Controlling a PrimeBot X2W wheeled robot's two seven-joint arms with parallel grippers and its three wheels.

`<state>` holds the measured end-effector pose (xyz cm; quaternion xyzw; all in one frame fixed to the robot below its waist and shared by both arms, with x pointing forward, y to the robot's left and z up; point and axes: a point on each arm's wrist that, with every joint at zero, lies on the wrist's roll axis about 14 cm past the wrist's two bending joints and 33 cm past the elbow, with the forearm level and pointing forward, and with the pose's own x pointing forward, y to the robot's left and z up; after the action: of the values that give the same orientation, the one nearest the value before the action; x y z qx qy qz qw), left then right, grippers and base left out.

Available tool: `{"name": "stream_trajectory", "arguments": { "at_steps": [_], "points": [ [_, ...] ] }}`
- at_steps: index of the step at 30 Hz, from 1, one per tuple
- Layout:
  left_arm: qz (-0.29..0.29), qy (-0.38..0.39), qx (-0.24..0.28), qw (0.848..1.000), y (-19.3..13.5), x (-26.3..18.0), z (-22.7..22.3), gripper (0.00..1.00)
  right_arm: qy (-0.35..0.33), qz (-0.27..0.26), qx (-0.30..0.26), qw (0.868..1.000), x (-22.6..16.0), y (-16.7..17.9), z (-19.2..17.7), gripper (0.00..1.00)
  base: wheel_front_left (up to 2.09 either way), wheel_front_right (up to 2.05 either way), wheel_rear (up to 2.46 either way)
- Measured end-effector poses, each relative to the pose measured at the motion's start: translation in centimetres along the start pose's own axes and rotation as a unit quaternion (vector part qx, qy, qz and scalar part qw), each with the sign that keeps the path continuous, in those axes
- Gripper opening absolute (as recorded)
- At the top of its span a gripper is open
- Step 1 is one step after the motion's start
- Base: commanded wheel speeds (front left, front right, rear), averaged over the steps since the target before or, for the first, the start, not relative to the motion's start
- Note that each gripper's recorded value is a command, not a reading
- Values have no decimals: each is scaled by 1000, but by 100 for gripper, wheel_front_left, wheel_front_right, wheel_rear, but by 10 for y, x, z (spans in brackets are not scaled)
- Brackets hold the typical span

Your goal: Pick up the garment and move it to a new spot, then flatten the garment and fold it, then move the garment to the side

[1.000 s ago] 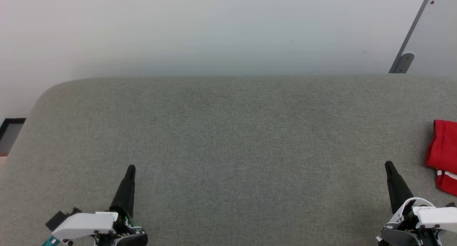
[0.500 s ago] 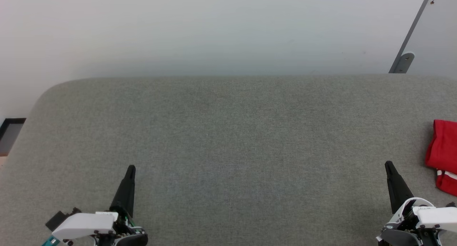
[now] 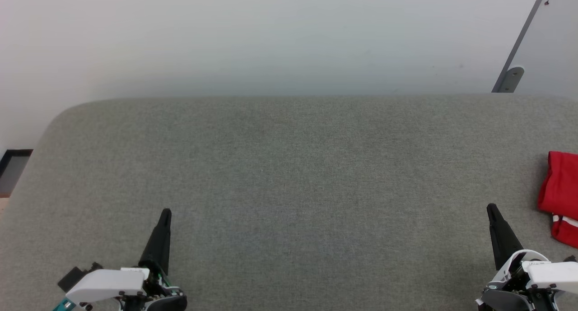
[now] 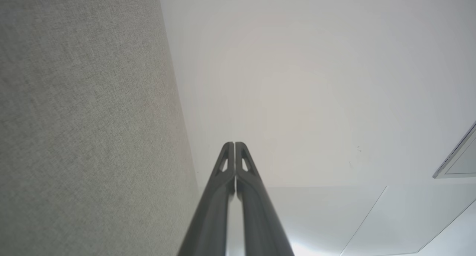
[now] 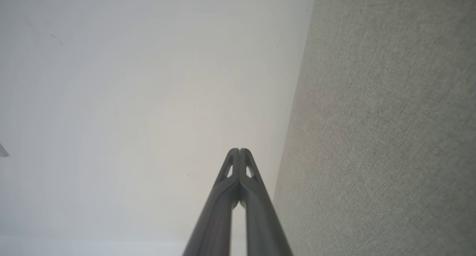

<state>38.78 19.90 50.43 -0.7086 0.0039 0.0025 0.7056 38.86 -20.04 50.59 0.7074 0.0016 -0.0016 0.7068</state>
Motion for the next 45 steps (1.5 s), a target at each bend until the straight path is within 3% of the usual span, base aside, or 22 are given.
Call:
{"name": "stream_trajectory", "arguments": {
  "at_steps": [45],
  "points": [
    [0,0,0,1000,0,0,0,0,0,0,0,1000,0,0,0,0,0,0,0]
  ]
}}
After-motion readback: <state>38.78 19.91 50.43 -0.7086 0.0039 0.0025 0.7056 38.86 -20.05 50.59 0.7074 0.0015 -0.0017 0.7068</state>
